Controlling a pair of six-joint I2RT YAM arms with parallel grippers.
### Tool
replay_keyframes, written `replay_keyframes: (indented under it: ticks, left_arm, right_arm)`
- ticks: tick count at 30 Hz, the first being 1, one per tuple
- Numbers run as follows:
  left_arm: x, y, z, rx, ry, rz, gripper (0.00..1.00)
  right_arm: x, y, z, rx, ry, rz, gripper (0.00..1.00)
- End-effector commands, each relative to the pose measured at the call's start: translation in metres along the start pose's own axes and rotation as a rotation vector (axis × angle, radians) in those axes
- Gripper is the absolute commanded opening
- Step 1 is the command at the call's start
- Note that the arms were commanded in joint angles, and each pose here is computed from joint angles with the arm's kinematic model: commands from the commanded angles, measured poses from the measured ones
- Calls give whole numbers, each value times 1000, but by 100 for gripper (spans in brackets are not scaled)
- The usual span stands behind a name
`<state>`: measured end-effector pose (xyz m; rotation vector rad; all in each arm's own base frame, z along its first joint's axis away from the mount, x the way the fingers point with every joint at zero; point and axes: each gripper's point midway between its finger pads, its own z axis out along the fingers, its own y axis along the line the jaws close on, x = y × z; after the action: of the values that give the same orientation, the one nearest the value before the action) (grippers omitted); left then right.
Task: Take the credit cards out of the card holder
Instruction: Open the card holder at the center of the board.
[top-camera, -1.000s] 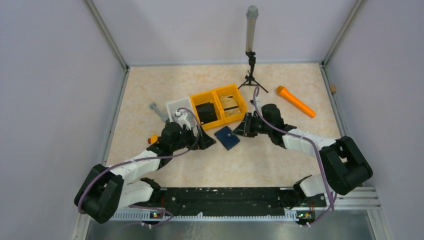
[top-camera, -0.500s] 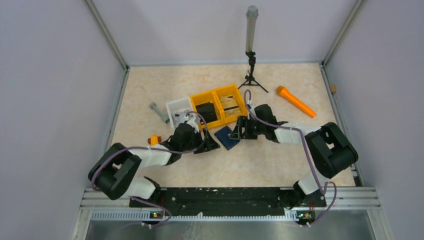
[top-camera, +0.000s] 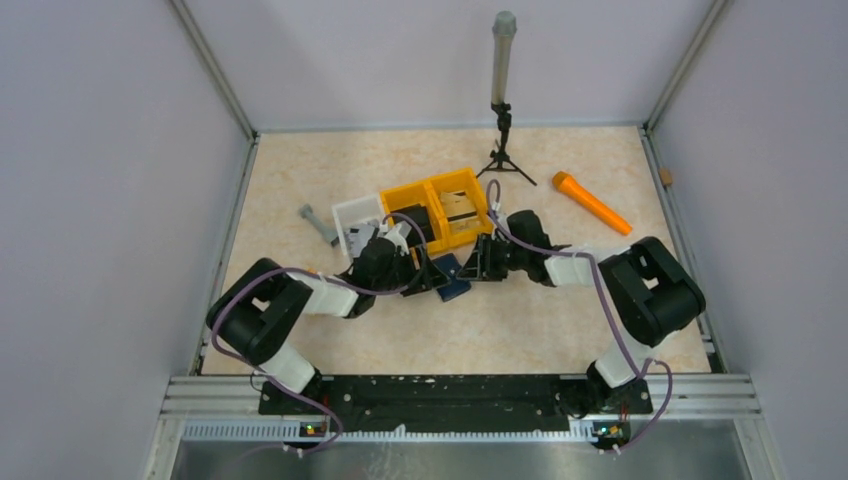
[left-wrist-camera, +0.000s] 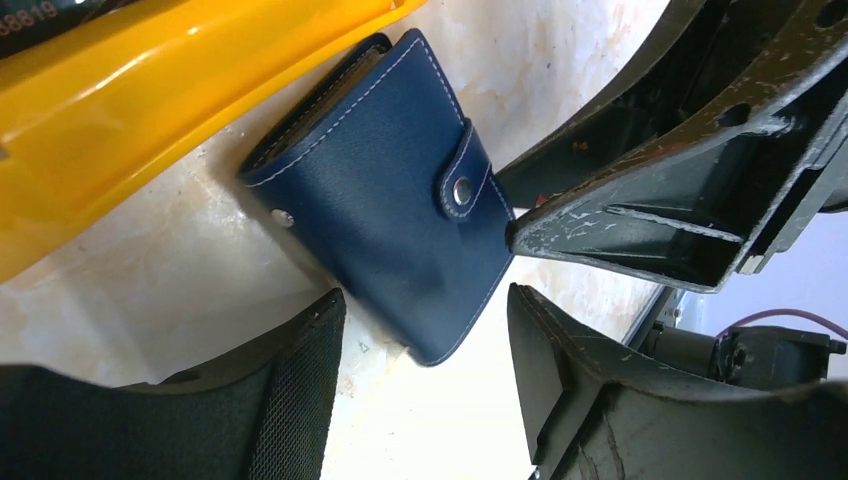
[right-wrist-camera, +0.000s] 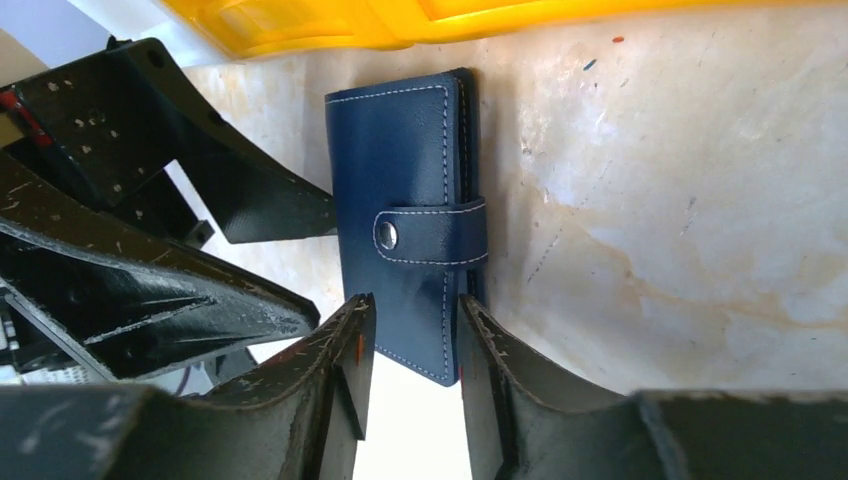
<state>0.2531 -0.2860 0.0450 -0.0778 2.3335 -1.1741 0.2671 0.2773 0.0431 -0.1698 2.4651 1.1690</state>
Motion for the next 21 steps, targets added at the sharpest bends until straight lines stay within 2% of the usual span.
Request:
replay_keyframes:
  ticks: [1, 3, 7, 9, 11, 18, 20, 21]
  left_arm:
    - [4, -1, 5, 28, 8, -5, 65]
    - [4, -4, 5, 50, 2, -8, 65]
    - [4, -15, 5, 120, 3, -21, 64]
    - [3, -19, 4, 147, -7, -24, 56]
    - [0, -25, 1, 177, -25, -20, 45]
    - [-10, -43, -10, 239, -76, 0, 42]
    - [-12, -44, -13, 239, -86, 6, 34]
    - [-14, -45, -14, 239, -91, 9, 29]
  right_arm:
    - [-3, 13, 0, -67, -18, -5, 33]
    - [-1, 14, 0, -77, -16, 1, 29]
    - [1, 17, -1, -98, -17, 14, 29]
    - [2, 17, -1, -103, -16, 14, 28]
    - [3, 18, -1, -109, -12, 16, 22]
    - [4, 24, -4, -134, -13, 9, 13]
    - [3, 25, -6, -136, -16, 5, 13]
    - [3, 25, -6, -135, -16, 2, 17]
